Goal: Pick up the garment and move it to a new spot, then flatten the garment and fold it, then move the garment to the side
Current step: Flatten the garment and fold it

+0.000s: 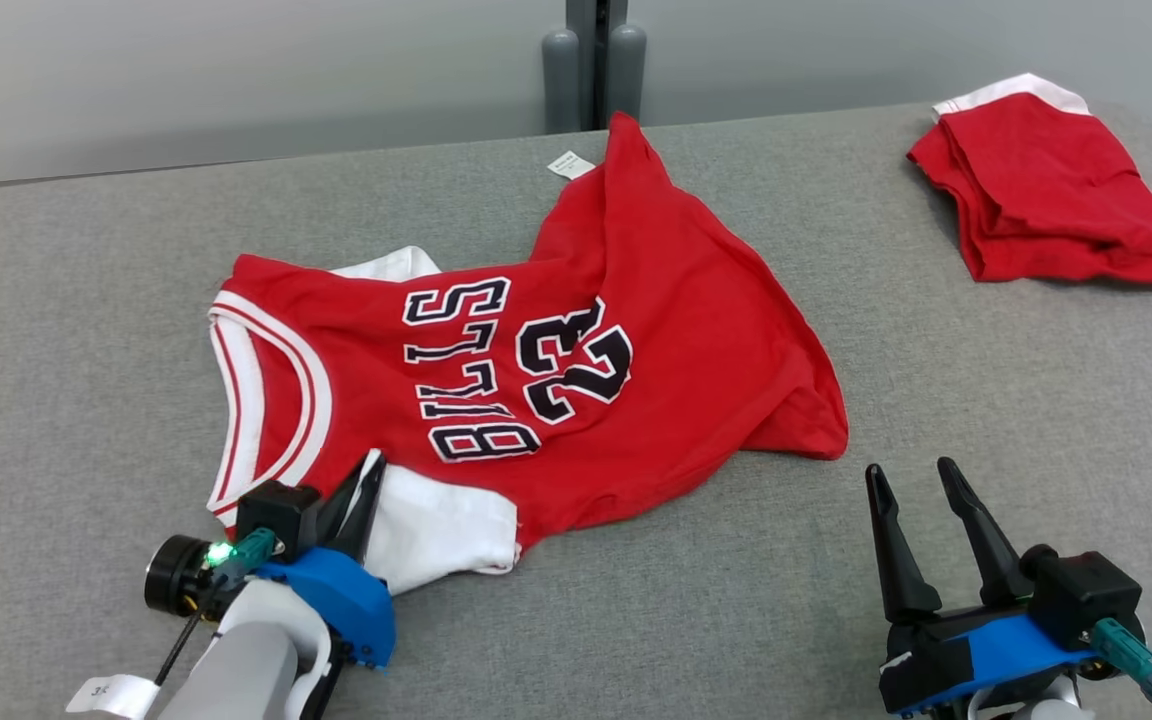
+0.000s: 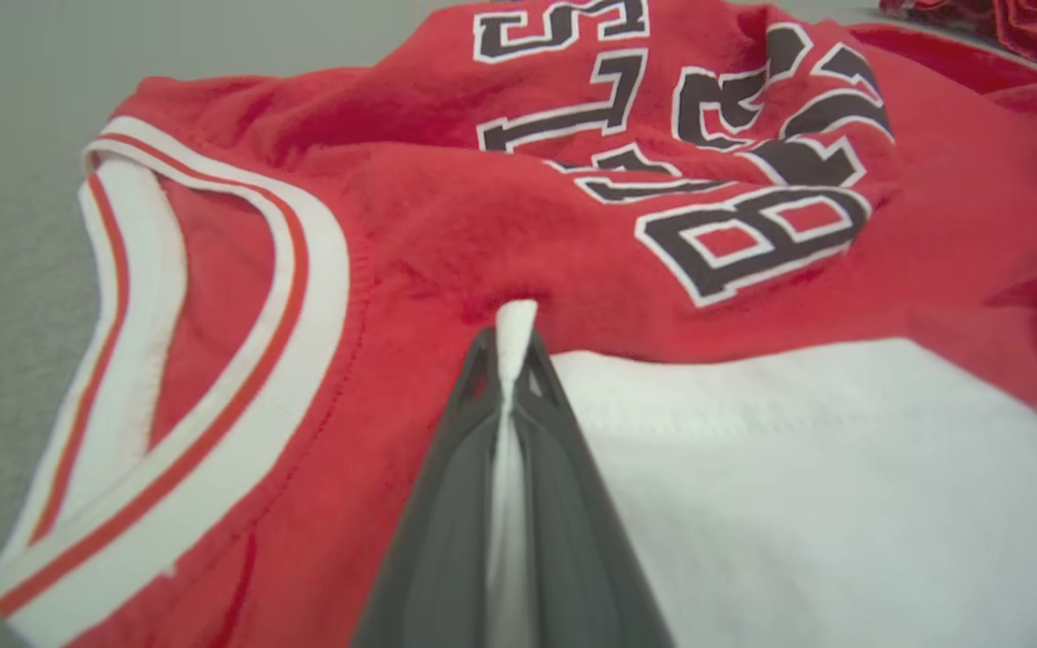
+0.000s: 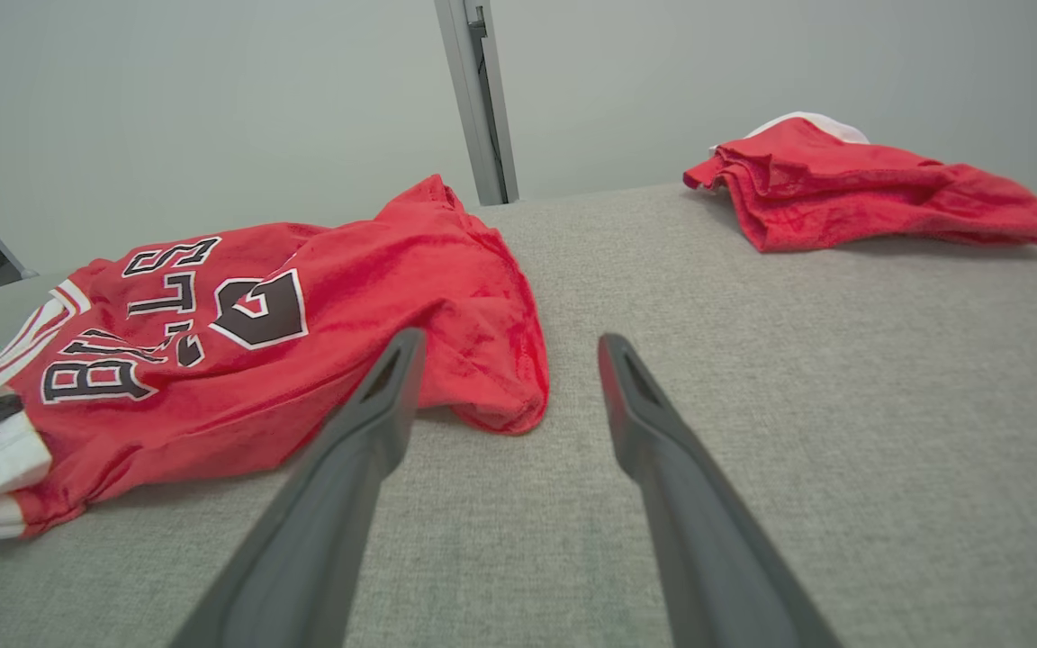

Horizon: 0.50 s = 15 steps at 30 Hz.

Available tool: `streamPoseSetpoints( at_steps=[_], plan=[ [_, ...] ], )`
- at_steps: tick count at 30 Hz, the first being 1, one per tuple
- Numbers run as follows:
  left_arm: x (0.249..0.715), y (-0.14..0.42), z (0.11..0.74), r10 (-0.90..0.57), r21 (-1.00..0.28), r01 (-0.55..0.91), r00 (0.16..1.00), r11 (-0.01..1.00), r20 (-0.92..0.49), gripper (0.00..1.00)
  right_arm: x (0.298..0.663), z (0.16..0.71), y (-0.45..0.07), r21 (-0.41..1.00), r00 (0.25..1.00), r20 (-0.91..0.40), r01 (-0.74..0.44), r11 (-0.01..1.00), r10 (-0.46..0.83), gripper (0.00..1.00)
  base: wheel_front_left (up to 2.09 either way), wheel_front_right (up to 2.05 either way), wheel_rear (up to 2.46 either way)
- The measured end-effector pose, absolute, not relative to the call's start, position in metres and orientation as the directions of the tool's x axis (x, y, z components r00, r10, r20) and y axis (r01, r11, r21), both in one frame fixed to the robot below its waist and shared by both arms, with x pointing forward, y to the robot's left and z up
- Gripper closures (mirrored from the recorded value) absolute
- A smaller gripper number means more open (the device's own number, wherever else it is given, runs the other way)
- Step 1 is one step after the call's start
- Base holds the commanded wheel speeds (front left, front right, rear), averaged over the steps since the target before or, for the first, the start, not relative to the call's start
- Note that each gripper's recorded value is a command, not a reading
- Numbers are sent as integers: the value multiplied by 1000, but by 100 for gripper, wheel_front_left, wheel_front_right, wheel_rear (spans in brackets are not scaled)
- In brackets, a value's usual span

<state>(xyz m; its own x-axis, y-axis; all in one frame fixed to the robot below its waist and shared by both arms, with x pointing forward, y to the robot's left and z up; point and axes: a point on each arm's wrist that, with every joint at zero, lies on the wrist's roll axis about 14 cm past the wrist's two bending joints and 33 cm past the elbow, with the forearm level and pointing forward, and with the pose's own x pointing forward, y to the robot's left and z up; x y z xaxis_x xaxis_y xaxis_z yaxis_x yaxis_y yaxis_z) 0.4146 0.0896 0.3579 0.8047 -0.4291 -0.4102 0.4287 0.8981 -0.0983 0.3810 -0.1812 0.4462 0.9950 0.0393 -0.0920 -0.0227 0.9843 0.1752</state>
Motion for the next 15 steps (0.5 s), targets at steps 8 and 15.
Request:
streamPoseSetpoints(
  at_steps=[8, 15],
  plan=[
    [412, 89, 401, -437, -107, 424, 860, 899, -264, 100, 381, 447, -166, 193, 993, -88, -65, 979, 83, 0, 0, 0, 0],
    [372, 88, 411, -456, -95, 446, 860, 890, -230, 100, 386, 449, -147, 207, 988, -78, -118, 971, 137, 0, 0, 0, 0]
  ],
)
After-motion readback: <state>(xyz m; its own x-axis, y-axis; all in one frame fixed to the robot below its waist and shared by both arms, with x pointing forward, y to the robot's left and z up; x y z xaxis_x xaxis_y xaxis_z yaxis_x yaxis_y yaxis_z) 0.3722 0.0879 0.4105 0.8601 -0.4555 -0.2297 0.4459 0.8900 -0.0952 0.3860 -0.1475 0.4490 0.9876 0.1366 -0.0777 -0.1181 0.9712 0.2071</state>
